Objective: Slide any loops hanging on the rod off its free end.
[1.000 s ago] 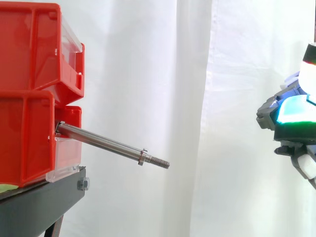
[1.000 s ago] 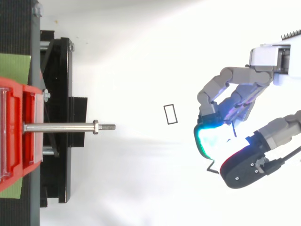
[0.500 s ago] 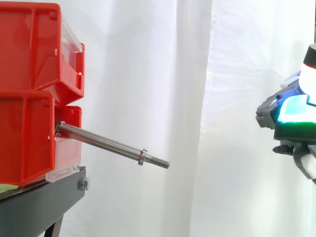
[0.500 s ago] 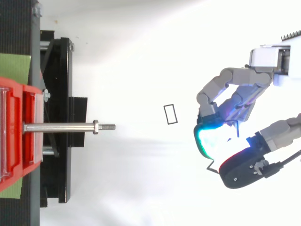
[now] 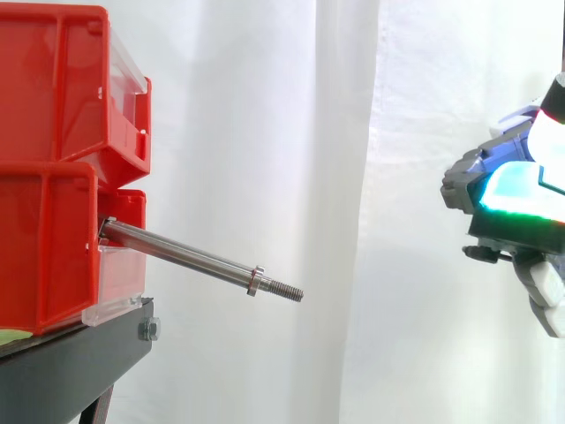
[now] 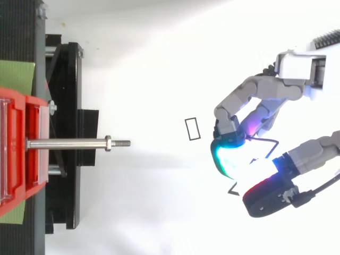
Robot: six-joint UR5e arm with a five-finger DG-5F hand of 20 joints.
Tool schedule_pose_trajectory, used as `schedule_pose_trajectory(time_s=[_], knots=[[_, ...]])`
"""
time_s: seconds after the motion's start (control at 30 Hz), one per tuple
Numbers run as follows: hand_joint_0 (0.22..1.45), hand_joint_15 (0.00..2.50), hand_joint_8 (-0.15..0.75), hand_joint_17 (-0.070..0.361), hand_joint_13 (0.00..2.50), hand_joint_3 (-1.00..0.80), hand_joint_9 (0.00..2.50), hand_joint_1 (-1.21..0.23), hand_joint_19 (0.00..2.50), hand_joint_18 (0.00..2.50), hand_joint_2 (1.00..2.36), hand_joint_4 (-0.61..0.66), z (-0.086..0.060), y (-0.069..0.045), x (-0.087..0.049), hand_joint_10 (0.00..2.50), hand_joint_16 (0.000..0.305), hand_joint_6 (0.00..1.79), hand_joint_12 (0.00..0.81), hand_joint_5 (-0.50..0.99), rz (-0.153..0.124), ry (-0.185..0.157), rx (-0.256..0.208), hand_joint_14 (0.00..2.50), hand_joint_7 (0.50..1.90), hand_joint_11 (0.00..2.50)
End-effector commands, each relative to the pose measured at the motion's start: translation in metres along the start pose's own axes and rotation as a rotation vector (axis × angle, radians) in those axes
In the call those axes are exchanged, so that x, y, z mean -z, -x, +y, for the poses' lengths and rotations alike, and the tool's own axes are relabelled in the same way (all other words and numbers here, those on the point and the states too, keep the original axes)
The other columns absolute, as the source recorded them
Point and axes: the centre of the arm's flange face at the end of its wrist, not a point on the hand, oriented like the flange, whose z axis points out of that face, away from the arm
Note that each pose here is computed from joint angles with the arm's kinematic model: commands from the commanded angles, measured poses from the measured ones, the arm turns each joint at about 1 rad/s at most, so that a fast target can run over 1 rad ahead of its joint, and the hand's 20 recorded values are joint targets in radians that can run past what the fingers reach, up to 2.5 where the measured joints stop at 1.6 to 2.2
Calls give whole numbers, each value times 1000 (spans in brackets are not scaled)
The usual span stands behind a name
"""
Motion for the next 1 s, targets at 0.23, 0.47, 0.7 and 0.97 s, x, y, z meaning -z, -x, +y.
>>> schedule_pose_trajectory(time_s=[0.23, 0.47, 0.7, 0.97], knots=[[622, 191, 287, 102, 950, -127, 980, -774, 373, 950, 1024, -157, -37, -14, -11, 17, 45, 914, 317, -173, -20, 53, 30, 7, 1132, 493], [622, 210, 275, 102, 951, -205, 1098, -738, 376, 951, 1023, -107, -47, -17, -22, 24, 45, 909, 318, -185, -61, 158, 22, 8, 1091, 795], [616, 233, 291, 104, 936, -250, 1105, -723, 375, 945, 1020, -81, -46, -16, -24, 23, 46, 901, 323, -190, -67, 174, 22, 9, 1093, 1053], [613, 218, 293, 105, 920, -258, 914, -719, 377, 935, 1020, -55, -59, -24, -25, 19, 47, 901, 319, -189, -67, 192, 19, 8, 1081, 646]])
